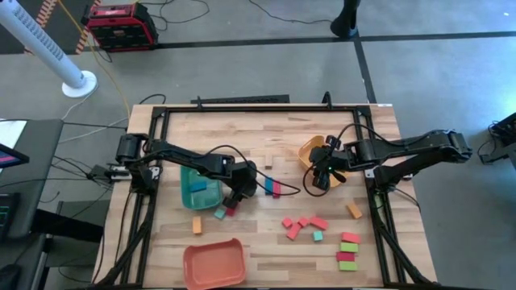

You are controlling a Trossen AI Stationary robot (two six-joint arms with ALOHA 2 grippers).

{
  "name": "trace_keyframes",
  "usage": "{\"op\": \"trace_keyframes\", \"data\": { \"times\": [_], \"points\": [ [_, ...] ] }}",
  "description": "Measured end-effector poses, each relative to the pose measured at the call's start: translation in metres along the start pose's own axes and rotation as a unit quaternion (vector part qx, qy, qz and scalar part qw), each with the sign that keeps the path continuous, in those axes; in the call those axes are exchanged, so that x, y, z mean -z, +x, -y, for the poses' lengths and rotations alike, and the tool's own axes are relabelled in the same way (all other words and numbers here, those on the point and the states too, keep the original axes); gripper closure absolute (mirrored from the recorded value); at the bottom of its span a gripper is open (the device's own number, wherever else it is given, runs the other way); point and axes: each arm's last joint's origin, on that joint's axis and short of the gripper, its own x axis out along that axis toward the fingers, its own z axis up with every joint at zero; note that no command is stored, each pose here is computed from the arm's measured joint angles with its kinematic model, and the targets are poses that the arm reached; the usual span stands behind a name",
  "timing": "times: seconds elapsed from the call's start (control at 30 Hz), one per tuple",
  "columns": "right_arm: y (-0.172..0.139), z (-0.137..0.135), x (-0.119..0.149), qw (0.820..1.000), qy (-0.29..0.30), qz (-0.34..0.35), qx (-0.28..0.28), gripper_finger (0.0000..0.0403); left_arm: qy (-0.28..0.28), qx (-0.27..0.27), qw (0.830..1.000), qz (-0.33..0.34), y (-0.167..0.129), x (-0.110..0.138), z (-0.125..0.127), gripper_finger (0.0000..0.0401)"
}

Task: Sort blocks by size
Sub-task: Put the thin light blue rectangular block into the green bin

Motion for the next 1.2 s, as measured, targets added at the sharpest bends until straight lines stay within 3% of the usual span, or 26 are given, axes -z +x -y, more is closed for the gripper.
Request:
{"op": "trace_keyframes", "data": {
  "times": [0.2,0.6,0.87,1.0,1.2],
  "points": [
    [0.0,0.0,0.0,1.0,0.0,0.0,0.0,0.0168,0.011,-0.004,0.999,0.032,-0.009,-0.007,-0.001,0.022],
    [0.0,0.0,-0.002,1.0,0.002,0.007,-0.001,0.0168,0.012,-0.025,0.999,-0.026,0.009,0.007,-0.003,0.022],
    [0.0,0.0,-0.002,1.0,0.002,0.008,-0.002,0.0168,-0.006,-0.03,0.999,-0.022,0.012,0.008,-0.006,0.0223],
    [0.0,0.0,-0.002,1.0,0.004,0.011,-0.002,0.0168,-0.013,-0.049,0.999,-0.019,0.005,0.006,-0.011,0.0253],
    [0.0,0.0,-0.003,1.0,0.005,0.014,-0.003,0.0168,-0.002,-0.074,0.996,-0.044,0.004,0.008,-0.012,0.0349]
  ]
}}
